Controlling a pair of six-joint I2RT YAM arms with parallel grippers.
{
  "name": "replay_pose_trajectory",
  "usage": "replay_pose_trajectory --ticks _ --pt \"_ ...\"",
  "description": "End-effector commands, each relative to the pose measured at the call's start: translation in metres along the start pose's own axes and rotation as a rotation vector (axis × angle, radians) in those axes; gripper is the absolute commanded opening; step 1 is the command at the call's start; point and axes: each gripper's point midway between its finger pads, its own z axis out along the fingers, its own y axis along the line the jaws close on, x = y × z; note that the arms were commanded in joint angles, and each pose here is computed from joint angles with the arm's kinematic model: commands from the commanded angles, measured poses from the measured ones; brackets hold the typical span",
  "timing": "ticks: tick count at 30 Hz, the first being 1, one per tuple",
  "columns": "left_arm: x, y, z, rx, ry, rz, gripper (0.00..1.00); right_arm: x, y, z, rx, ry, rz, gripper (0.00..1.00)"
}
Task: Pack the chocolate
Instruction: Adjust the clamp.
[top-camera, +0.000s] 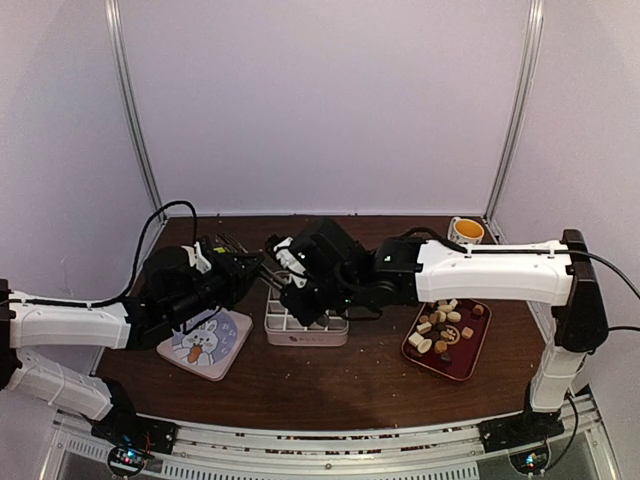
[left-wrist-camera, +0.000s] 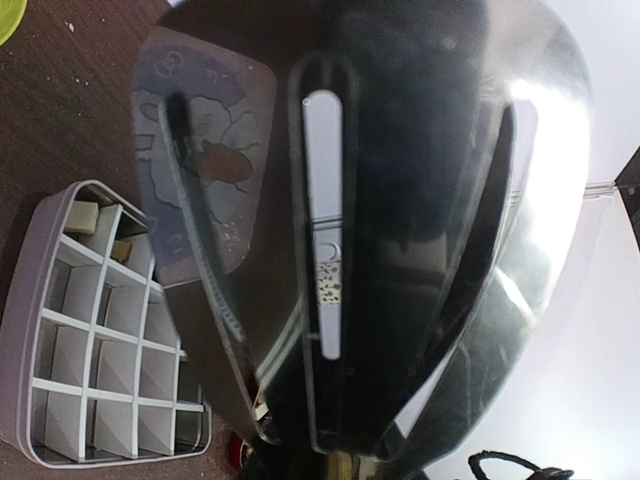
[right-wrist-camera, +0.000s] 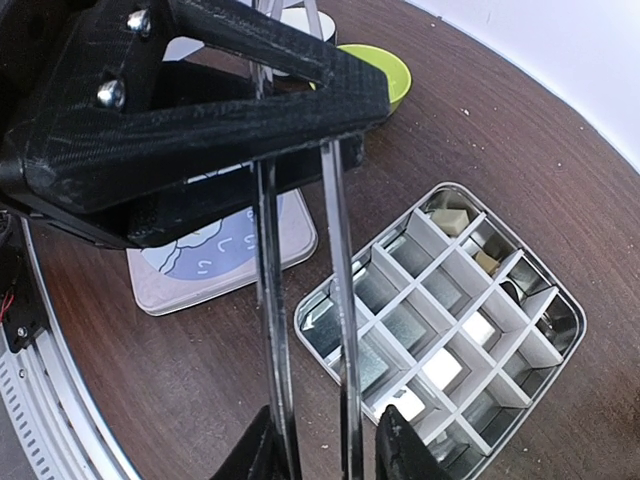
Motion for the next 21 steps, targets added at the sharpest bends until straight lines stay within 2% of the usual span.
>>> replay_pose_trajectory --ticks 1,6,9,13,21 --pt "0.0 -0.017 -0.003 0.066 0.002 -0.015 0.14 -0.008 0.002 0.001 0.012 -0.016 -0.012 0.28" --pt "0.0 -0.016 -0.002 0.063 0.004 -0.017 0.14 -0.009 0.003 0.0 0.014 -0.018 -0.015 0.24" --pt "-0.001 -0.016 -0.003 0.062 0.0 -0.01 0.2 -0.01 0.002 -0.002 0.02 -0.022 -0.012 0.21" --pt "-0.002 -0.012 -0.004 0.045 -0.008 0.002 0.39 -0.013 -0.002 -0.005 0.035 -0.031 -0.002 0.17" --pt "-0.006 -0.008 -0.007 0.014 -0.03 0.024 0.62 -0.02 -0.009 -0.014 0.058 -0.064 0.038 0.14"
